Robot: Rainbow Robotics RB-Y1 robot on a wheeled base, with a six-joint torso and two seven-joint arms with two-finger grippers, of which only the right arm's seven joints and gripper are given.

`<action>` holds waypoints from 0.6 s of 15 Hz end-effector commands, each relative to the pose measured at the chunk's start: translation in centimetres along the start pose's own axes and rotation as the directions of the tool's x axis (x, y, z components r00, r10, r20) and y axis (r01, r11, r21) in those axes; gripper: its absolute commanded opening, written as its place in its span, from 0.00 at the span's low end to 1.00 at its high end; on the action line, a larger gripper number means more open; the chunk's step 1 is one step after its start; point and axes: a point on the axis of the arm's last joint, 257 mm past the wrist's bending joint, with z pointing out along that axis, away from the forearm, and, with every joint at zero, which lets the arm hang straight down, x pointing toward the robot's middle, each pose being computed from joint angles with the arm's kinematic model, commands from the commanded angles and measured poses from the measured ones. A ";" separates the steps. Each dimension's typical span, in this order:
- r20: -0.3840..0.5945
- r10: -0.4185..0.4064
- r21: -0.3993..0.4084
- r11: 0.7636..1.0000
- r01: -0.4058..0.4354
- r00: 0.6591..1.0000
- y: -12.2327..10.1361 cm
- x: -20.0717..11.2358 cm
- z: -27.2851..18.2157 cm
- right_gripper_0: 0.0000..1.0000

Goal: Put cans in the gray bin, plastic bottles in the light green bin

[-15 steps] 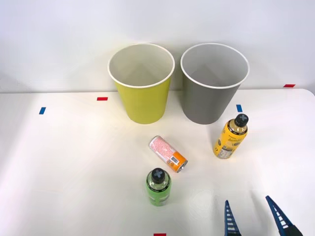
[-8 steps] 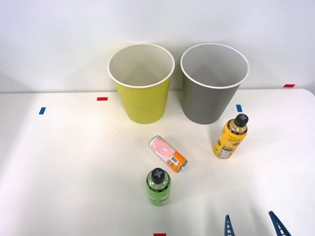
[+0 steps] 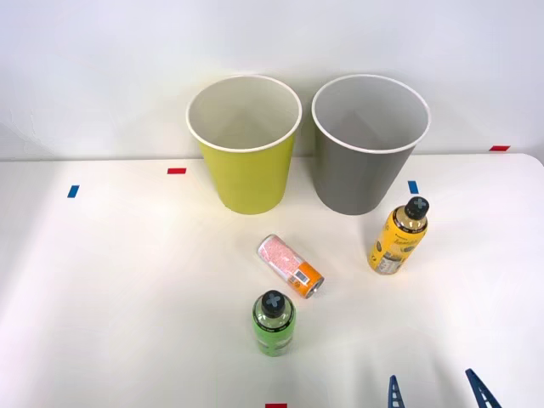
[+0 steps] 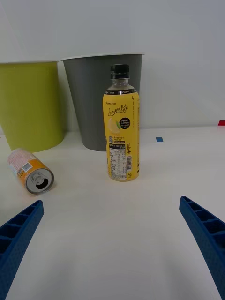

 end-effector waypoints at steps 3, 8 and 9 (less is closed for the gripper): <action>0.000 0.000 0.000 1.000 0.000 1.000 0.0 0.0 0.0 1.00; 0.000 0.000 0.000 1.000 0.000 1.000 0.0 0.0 0.0 1.00; 0.000 0.000 0.000 1.000 0.000 1.000 0.0 0.0 0.0 1.00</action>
